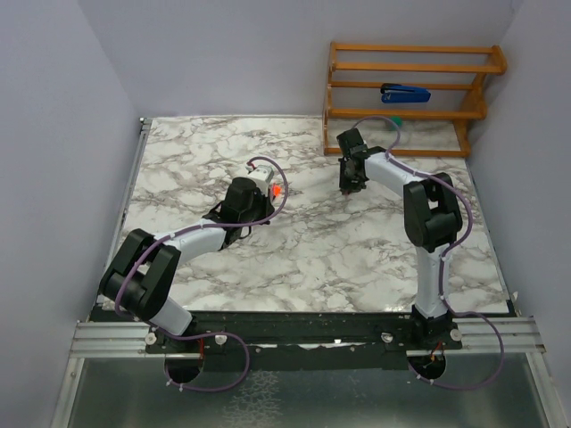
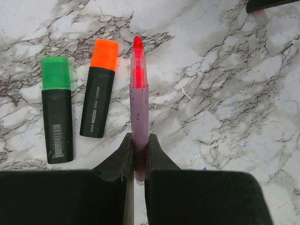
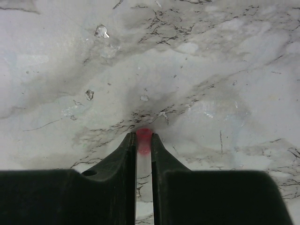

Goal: Insert the pens into the pen caps

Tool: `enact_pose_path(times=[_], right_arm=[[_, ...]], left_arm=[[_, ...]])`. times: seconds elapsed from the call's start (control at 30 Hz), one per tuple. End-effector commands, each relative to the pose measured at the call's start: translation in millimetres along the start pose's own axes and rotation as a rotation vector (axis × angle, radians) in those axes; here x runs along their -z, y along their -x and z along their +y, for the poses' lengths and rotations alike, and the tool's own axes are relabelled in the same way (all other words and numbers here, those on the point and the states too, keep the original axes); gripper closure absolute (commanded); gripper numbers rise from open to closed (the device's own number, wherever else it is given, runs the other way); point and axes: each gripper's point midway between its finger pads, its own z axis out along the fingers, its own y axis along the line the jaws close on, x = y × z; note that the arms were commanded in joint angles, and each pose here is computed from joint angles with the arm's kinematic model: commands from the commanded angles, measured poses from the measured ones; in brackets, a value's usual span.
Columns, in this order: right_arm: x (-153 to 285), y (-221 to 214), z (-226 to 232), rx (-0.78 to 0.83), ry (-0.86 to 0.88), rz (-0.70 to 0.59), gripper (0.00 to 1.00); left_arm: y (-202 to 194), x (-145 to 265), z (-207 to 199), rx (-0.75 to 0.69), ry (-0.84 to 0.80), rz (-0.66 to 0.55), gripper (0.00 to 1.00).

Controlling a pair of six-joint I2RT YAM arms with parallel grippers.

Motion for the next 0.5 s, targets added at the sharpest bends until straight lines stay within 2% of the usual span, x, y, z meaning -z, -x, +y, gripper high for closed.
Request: enact_pose_path(times=[0.0, 0.2, 0.47], right_arm=[[-3, 8, 3, 0.002, 0.009, -0.045, 1.0], [33, 28, 17, -0.027, 0.105, -0.178, 1.0], [116, 47, 50, -0.079, 0.327, -0.436, 1.0]], left_arm=[[-8, 0, -8, -0.003, -0.043, 0.012, 1.0], [-16, -3, -38, -0.003, -0.172, 0.008, 1.0], [-10, -17, -87, 0.07, -0.298, -0.029, 1.0]])
